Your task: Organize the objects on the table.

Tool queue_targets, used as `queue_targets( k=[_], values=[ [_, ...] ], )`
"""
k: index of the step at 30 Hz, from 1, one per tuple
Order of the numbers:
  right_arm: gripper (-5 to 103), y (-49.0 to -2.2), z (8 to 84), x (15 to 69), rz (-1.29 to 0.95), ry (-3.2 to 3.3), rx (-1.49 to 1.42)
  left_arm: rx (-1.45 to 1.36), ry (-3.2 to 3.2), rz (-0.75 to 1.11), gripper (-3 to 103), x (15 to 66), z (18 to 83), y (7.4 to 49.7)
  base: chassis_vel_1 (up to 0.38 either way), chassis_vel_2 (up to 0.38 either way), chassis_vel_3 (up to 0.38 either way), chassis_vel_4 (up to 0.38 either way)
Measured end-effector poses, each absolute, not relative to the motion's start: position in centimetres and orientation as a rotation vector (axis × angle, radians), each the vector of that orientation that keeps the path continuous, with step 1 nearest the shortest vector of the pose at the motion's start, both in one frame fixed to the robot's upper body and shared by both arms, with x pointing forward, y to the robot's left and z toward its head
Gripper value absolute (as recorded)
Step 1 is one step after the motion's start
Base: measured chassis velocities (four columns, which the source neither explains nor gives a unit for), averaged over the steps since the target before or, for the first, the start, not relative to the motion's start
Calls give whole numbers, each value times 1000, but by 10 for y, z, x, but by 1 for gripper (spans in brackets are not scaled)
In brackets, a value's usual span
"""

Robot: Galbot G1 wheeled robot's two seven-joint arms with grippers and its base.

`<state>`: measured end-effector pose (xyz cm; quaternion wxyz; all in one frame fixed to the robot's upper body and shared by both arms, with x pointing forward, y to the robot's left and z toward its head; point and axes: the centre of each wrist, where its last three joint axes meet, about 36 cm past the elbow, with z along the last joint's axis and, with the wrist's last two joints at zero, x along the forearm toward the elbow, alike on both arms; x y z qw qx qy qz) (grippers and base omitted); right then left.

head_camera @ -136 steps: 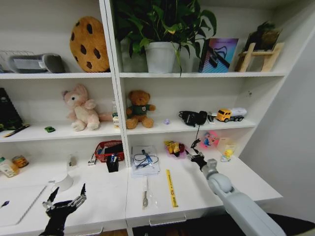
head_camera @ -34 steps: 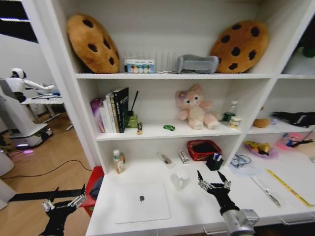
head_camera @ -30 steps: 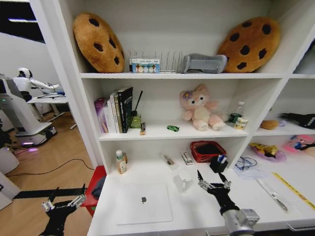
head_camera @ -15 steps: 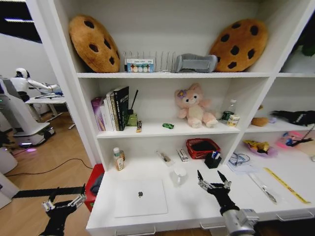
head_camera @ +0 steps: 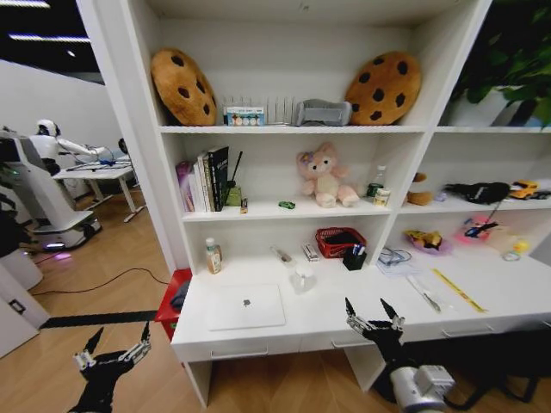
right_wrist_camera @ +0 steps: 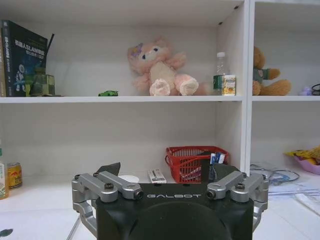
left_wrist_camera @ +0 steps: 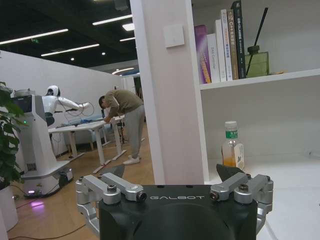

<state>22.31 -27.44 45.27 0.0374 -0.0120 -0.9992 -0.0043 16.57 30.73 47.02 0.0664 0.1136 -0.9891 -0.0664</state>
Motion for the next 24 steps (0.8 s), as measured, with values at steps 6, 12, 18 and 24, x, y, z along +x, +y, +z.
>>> queue_targets(
  k=[6, 12, 18, 24],
  values=[
    [100, -274, 453, 223, -13, -3066, -37, 342, -2983, -200, 100, 166, 470, 307, 338, -363, -361, 374],
    [100, -274, 453, 223, -13, -3066, -37, 342, -2983, -200, 100, 166, 470, 307, 346, -341, -331, 348],
    [100, -274, 453, 223, -13, -3065, -37, 342, -2983, -200, 100, 166, 470, 307, 97, -91, -161, 146],
    [100, -274, 453, 223, -13, -3067, -37, 342, -2983, -200, 100, 166, 470, 307, -59, 17, 53, -25]
  ],
)
